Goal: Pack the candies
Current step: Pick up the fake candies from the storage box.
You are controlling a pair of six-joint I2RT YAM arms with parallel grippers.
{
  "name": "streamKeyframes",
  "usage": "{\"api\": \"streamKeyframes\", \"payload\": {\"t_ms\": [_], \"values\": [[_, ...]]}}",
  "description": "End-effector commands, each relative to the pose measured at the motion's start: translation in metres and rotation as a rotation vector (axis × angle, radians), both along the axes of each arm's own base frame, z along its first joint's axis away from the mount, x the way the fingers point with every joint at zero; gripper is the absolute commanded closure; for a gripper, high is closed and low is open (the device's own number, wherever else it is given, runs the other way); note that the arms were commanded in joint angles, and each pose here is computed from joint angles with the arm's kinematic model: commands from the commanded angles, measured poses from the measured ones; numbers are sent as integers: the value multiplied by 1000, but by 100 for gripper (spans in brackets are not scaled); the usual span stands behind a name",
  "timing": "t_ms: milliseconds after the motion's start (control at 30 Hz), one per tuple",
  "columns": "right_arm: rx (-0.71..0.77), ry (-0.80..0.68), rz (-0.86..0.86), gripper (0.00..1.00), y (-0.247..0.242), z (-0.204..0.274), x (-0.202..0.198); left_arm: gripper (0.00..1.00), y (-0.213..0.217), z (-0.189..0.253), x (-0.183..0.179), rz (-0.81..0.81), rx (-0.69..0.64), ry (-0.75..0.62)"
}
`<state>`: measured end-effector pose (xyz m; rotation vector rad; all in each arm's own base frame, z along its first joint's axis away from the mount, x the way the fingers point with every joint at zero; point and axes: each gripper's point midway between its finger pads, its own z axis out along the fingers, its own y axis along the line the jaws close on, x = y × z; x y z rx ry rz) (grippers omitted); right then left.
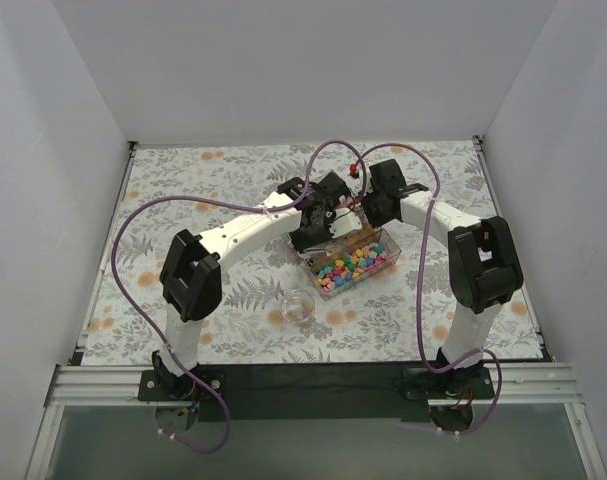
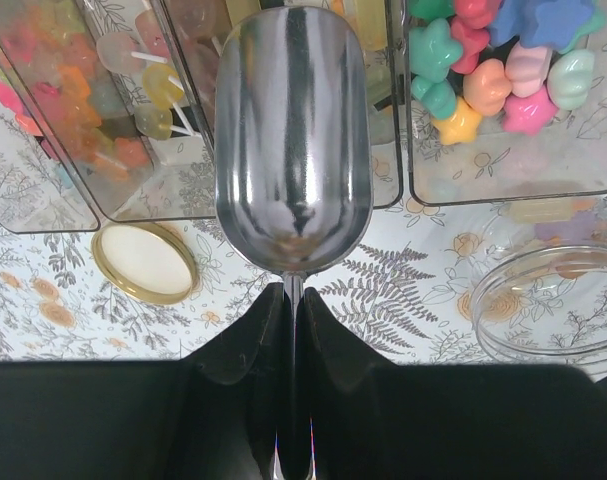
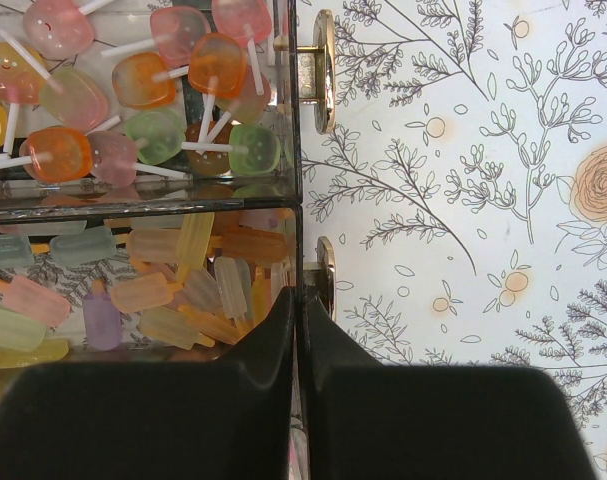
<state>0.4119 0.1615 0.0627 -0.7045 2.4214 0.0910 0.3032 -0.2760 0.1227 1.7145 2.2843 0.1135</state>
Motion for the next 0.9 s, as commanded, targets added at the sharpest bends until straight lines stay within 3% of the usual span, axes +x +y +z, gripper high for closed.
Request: {"api": "streamKeyframes", "payload": {"t_ms": [0, 467, 867], "values": [[13, -37, 19, 99, 12, 3, 4, 100, 3, 10, 1, 12, 2, -18], [28, -39, 23, 99, 15, 5, 5, 100, -22, -12, 7, -43, 23, -7], [97, -6, 45, 99, 28, 3, -2, 100, -59, -32, 22, -39, -55, 19]]}}
